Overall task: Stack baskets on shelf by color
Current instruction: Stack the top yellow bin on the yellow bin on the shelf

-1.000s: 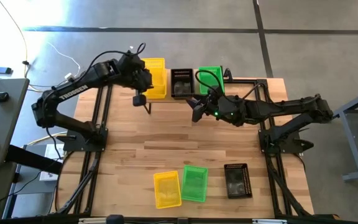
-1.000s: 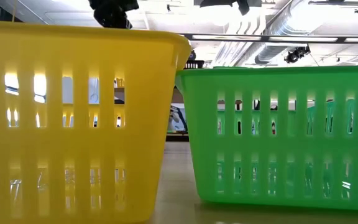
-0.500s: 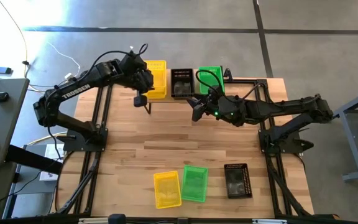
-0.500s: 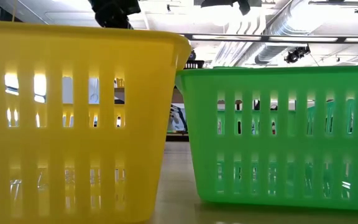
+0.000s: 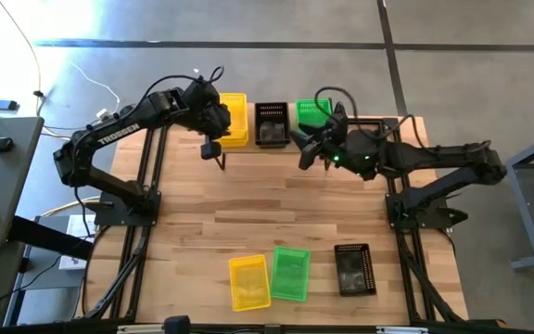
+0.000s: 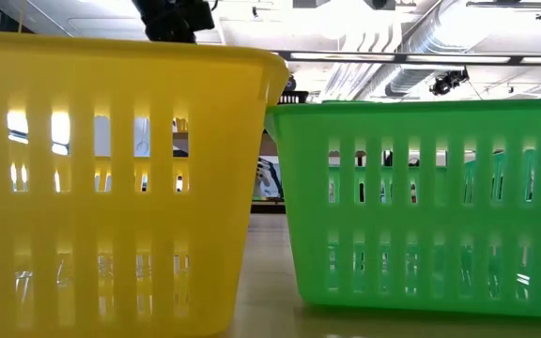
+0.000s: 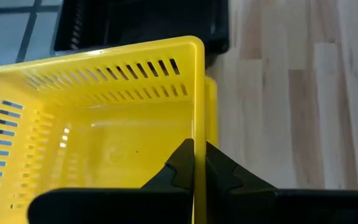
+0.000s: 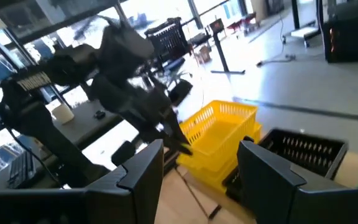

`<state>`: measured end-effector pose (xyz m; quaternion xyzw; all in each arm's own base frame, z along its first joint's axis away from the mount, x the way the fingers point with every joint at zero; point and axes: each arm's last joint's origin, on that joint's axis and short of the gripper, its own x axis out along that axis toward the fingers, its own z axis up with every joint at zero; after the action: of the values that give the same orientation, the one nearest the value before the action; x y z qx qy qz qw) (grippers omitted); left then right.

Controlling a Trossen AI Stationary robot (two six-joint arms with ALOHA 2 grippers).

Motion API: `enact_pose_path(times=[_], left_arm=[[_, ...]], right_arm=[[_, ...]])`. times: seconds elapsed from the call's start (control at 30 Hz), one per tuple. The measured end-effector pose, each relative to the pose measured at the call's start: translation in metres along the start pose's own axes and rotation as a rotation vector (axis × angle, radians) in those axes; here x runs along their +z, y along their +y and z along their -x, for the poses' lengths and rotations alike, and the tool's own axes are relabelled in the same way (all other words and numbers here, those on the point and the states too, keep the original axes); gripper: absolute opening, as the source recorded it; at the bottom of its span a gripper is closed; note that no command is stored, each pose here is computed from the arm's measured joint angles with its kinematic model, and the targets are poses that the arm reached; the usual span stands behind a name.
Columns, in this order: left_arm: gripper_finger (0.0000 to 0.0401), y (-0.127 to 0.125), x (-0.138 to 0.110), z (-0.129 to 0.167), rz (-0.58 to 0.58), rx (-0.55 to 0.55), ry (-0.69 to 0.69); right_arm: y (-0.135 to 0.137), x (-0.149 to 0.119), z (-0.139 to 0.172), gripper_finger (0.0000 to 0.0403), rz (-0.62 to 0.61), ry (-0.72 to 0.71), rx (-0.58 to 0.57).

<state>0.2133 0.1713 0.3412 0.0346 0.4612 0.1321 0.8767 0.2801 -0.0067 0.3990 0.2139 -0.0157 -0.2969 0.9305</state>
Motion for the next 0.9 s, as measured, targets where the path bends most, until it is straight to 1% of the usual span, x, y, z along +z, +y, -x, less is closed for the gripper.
enact_pose_path(times=[0.1, 0.23, 0.47, 0.57, 0.63, 0.9], left_arm=[[0.0000, 0.002, 0.000, -0.008, 0.007, -0.008, 0.024], [0.0000, 0.002, 0.000, -0.010, 0.005, -0.010, 0.027], [0.0007, 0.003, 0.000, -0.010, -0.004, 0.017, 0.037], [0.0021, 0.004, 0.000, -0.010, -0.043, 0.040, 0.051], [0.0033, 0.004, 0.000, -0.010, -0.046, 0.043, 0.049], [0.0099, 0.004, 0.000, -0.010, 0.004, 0.042, 0.050]], right_arm=[[-0.004, 0.010, 0.007, 0.0189, 0.021, -0.026, 0.002], [-0.009, 0.019, 0.013, 0.0189, 0.037, -0.053, 0.000], [-0.014, 0.024, 0.014, 0.0189, 0.066, -0.067, -0.016], [-0.016, 0.026, 0.012, 0.0189, 0.075, -0.071, -0.026], [-0.018, 0.026, 0.011, 0.0189, 0.075, -0.074, -0.034], [-0.024, 0.030, 0.007, 0.0189, 0.089, -0.072, -0.033]])
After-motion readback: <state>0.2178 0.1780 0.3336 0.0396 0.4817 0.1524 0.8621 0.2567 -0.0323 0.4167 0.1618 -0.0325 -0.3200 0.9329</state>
